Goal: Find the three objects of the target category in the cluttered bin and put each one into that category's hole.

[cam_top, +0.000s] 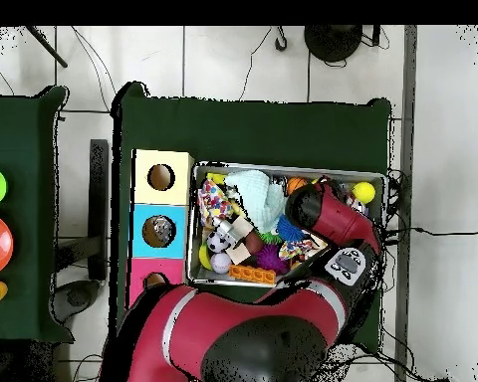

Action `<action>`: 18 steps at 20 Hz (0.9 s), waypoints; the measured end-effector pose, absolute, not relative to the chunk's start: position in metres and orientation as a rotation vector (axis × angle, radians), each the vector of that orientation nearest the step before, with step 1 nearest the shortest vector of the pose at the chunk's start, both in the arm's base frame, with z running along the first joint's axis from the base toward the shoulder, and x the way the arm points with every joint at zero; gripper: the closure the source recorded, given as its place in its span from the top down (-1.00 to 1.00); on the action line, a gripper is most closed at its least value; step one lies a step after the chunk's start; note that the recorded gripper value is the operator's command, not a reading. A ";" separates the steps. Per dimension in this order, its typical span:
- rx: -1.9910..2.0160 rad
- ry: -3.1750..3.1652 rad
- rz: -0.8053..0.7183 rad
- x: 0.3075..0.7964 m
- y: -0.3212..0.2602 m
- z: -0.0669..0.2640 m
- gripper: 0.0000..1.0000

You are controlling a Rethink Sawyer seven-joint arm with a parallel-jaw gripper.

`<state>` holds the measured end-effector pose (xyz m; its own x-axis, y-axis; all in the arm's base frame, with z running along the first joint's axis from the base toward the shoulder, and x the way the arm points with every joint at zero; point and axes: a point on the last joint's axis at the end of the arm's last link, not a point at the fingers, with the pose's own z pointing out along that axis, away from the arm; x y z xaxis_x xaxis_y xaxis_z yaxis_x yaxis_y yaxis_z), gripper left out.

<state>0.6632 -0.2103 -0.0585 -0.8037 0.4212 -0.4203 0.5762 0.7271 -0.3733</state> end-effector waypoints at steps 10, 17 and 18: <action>0.794 2.626 -0.697 0.664 -0.210 -0.061 -1.00; 0.819 2.623 -0.667 0.666 -0.211 -0.062 -1.00; 0.822 2.623 -0.664 0.666 -0.211 -0.062 -1.00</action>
<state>0.6662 -0.2110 -0.0620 -0.7862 0.4535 -0.4198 0.5986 0.7277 -0.3349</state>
